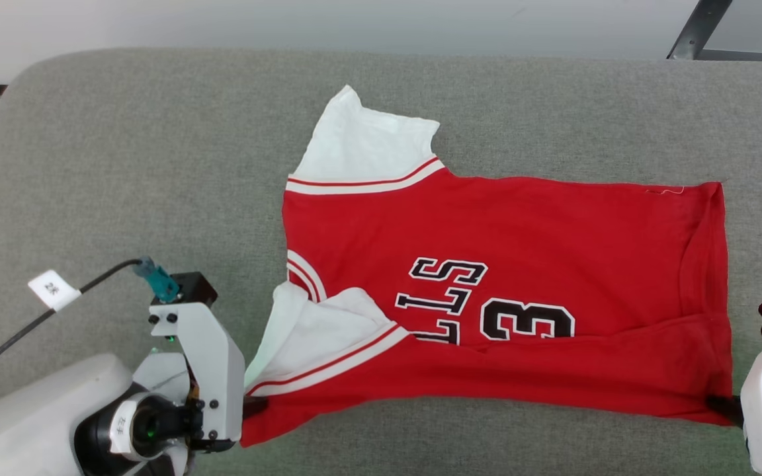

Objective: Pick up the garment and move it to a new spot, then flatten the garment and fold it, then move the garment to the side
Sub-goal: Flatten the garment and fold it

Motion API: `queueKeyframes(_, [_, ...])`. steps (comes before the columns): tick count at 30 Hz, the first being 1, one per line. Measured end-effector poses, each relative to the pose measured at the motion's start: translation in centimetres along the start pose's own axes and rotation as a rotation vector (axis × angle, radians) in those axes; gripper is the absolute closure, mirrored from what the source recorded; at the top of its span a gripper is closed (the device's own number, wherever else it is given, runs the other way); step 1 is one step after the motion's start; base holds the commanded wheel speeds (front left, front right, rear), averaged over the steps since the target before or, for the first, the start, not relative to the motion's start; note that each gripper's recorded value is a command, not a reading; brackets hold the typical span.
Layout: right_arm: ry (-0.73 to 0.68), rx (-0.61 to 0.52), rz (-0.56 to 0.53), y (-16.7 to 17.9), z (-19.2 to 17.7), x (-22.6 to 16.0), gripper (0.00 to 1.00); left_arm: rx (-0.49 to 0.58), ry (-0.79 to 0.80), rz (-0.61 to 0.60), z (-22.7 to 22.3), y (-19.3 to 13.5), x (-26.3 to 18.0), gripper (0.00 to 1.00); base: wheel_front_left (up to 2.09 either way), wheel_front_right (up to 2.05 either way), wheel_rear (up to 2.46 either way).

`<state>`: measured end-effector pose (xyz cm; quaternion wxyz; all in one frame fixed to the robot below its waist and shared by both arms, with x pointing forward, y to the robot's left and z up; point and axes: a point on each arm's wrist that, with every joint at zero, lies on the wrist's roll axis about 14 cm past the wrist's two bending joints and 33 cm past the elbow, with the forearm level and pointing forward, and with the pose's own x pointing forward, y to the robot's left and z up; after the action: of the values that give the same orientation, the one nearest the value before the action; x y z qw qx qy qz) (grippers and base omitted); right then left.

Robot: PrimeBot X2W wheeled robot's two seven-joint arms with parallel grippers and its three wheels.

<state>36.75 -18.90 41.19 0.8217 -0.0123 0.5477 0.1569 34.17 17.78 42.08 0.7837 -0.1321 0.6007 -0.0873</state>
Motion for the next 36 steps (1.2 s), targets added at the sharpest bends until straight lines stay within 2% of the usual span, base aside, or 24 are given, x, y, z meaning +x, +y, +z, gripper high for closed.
queueKeyframes(2, [-0.005,0.001,-0.005,-0.1,0.0,0.0,1.0,0.0,0.001,0.007,-0.1,0.2,0.1,0.89,0.0,0.0,0.0])
queueKeyframes(3, [-0.009,-0.004,-0.006,-0.1,0.0,0.1,1.0,0.0,0.0,0.013,-0.2,0.3,0.1,0.78,0.0,0.0,0.0])
queueKeyframes(4, [-0.022,-0.011,-0.009,0.0,0.2,0.0,0.73,-0.003,-0.001,0.019,-0.2,0.5,0.1,0.58,0.0,0.0,0.0])
queueKeyframes(5, [-0.028,-0.015,-0.013,-0.1,0.3,0.0,0.54,-0.004,-0.003,0.024,-0.2,0.6,0.1,0.53,0.0,0.0,0.0])
queueKeyframes(6, [-0.027,-0.02,-0.015,-0.1,0.2,0.0,0.43,-0.003,-0.003,0.027,-0.3,0.7,0.1,0.46,0.0,0.0,0.0])
queueKeyframes(7, [-0.033,-0.023,-0.016,-0.1,0.3,-0.1,0.0,-0.001,-0.009,0.028,-0.2,0.7,0.0,0.0,0.0,0.0,0.0])
queueKeyframes(14, [-0.092,-0.043,-0.026,0.0,0.7,-1.0,0.0,0.028,-0.064,0.038,0.5,0.6,-1.0,0.0,0.0,0.0,0.0])
queueKeyframes(19, [-0.206,-0.053,-0.035,0.0,1.9,-2.2,0.0,0.056,-0.157,0.042,2.8,0.3,-2.5,0.0,0.0,0.0,0.0])
queueKeyframes(27, [-0.622,-0.166,-0.077,0.8,6.9,-5.0,0.0,0.218,-0.529,0.022,11.9,-2.1,-5.5,0.0,0.0,0.0,0.0])
queueKeyframes(30, [-0.772,-0.168,-0.104,0.5,7.9,-5.6,0.0,0.288,-0.6,-0.019,14.2,-3.6,-5.4,0.0,0.0,0.0,0.0])
queueKeyframes(33, [-0.986,-0.194,-0.158,0.1,10.0,-7.5,0.0,0.316,-0.664,-0.06,16.6,-5.0,-5.3,0.0,0.0,0.0,0.0])
queueKeyframes(36, [-1.157,-0.165,-0.188,-0.1,10.6,-8.7,0.0,0.349,-0.708,-0.082,18.8,-6.0,-4.9,0.0,0.0,0.0,0.0])
